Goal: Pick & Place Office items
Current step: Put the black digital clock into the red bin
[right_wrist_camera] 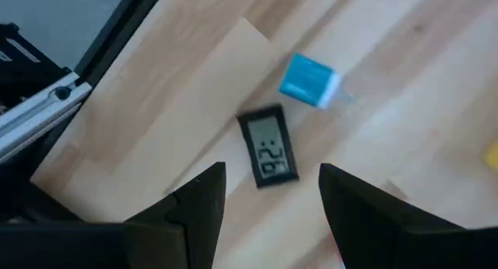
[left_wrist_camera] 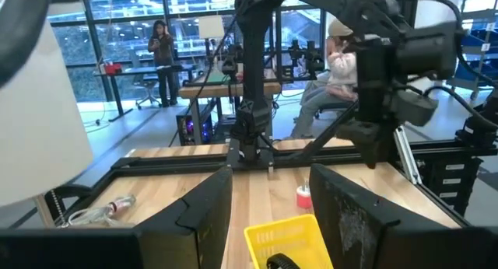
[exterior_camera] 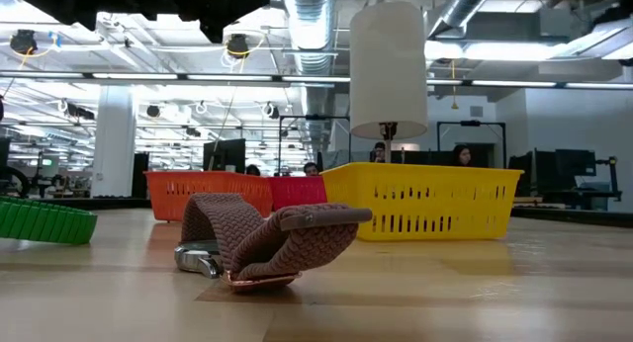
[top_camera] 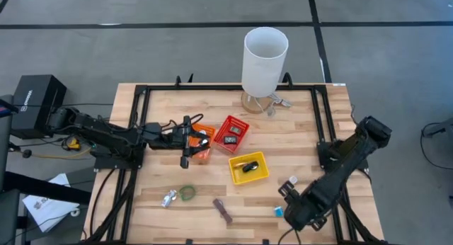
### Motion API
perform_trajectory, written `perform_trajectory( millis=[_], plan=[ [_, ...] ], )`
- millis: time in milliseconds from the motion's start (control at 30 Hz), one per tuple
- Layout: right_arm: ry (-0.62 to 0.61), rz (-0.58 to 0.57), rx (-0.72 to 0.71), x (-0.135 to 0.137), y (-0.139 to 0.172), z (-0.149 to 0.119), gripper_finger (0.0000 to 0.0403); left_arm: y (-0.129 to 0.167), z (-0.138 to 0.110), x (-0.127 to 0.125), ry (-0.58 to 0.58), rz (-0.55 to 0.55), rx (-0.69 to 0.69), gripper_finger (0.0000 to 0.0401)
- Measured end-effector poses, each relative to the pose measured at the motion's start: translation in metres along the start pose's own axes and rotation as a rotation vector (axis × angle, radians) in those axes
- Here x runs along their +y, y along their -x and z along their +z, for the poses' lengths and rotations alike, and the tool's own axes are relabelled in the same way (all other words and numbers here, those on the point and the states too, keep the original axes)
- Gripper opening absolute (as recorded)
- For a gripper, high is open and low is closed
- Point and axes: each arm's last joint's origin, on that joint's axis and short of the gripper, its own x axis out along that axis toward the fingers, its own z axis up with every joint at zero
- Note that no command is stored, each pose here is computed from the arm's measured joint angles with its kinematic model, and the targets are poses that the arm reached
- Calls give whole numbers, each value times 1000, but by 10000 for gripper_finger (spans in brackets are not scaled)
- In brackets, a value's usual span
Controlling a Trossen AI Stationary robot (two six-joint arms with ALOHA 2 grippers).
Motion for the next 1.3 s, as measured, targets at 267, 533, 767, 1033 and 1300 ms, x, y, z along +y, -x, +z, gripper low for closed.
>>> perform_trajectory(
  millis=[267, 533, 767, 1033, 1300],
  plan=[
    [4, -14, 121, 1, -38, 9, 198, 0, 1, -1, 9, -2, -8, 166],
    [-31, -20, 196, -10, -70, 16, 203, 0, 1, -1, 10, -2, -11, 166],
    [-82, 35, 189, -8, -72, 17, 203, 0, 1, -1, 10, -2, -12, 166],
    [-93, 33, 146, -2, -73, 21, 203, 0, 1, -1, 11, -2, -12, 166],
    [-85, -1, 150, -3, -79, 16, 203, 0, 1, -1, 11, -2, -12, 167]
  ],
)
